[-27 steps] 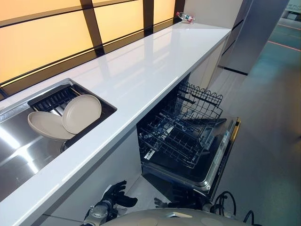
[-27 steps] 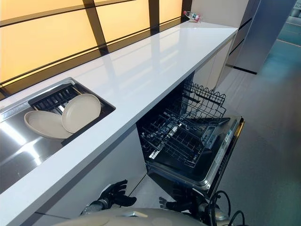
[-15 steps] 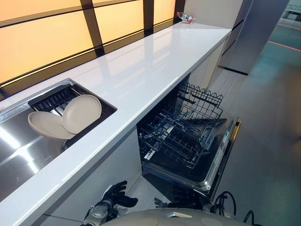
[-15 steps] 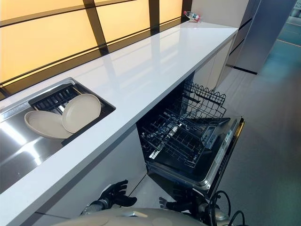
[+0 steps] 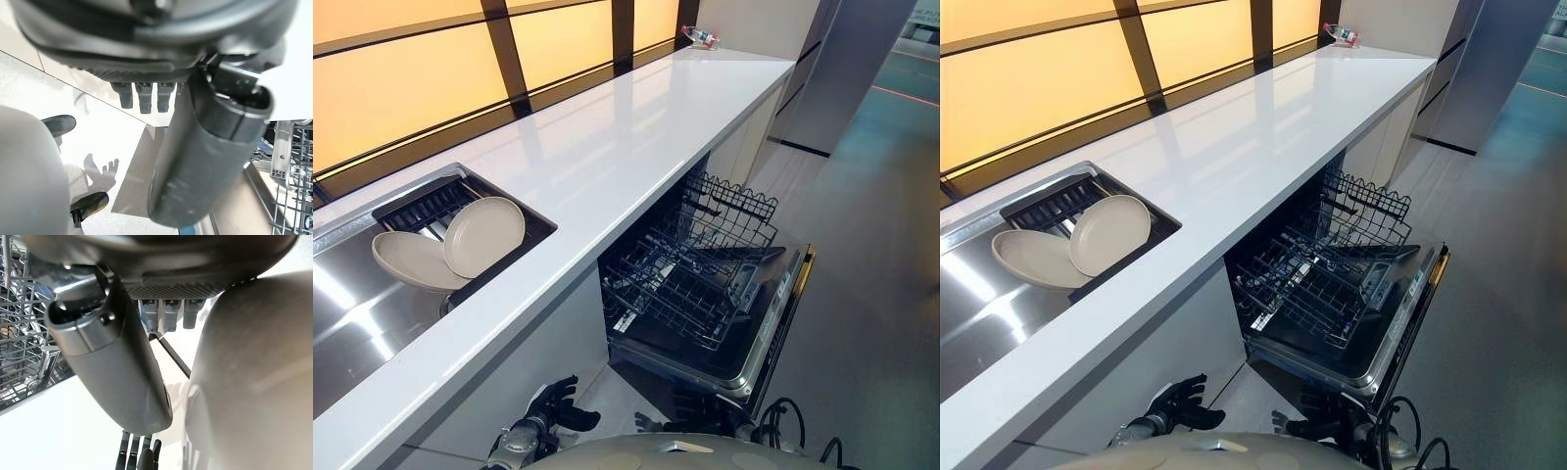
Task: Pick up plates and place into dishwasher.
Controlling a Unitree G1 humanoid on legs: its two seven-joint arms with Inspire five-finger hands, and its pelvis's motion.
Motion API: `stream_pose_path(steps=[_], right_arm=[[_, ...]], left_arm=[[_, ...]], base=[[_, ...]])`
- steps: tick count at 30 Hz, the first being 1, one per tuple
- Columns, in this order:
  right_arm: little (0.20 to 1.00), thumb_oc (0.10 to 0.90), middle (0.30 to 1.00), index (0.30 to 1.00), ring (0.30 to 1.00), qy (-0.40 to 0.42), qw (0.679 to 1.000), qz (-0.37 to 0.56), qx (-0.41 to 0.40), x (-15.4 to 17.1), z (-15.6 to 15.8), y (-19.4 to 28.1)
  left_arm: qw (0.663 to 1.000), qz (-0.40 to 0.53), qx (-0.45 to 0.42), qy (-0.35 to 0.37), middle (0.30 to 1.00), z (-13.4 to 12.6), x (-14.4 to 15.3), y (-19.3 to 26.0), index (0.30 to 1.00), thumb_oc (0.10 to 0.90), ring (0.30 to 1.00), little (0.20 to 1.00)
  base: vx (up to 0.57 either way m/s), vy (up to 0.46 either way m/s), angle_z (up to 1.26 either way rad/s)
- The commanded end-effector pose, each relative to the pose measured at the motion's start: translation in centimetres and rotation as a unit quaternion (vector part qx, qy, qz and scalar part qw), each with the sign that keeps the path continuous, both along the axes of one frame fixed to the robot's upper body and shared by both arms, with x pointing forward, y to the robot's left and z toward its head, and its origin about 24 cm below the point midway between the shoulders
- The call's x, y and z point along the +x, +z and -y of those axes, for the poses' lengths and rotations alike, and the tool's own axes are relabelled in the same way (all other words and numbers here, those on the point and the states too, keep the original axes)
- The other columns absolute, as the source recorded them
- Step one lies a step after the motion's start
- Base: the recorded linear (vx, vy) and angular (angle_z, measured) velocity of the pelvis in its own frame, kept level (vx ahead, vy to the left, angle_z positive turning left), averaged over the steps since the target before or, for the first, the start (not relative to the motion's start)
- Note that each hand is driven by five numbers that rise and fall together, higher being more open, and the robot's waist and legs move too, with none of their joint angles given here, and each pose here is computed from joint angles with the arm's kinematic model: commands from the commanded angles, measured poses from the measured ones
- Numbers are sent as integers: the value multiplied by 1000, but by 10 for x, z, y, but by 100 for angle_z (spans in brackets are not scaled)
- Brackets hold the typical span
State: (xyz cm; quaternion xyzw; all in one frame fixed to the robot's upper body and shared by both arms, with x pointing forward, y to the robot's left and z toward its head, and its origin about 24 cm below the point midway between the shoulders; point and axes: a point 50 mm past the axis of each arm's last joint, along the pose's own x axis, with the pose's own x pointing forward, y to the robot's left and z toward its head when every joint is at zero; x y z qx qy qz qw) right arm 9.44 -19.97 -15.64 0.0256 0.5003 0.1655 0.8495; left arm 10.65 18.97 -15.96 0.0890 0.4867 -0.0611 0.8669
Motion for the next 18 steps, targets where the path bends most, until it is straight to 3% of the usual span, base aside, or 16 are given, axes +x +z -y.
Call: stream_pose_path(steps=[1, 7, 18], right_arm=[[900, 800, 900, 900, 900, 35, 998, 35, 34, 29, -31, 4], [900, 800, 900, 900, 900, 45, 998, 30, 31, 32, -32, 4], [900, 800, 900, 900, 900, 65, 998, 23, 6, 43, -16, 10]], left_arm=[[999, 12, -4, -34, 900, 11, 16, 2, 900, 800, 900, 900], [996, -11, -80, -31, 900, 18, 17, 2, 900, 800, 900, 900], [939, 116, -270, -180, 900, 58, 98, 65, 900, 800, 900, 900]], base=[[0, 0, 0], [0, 0, 0], [-5, 9, -1]])
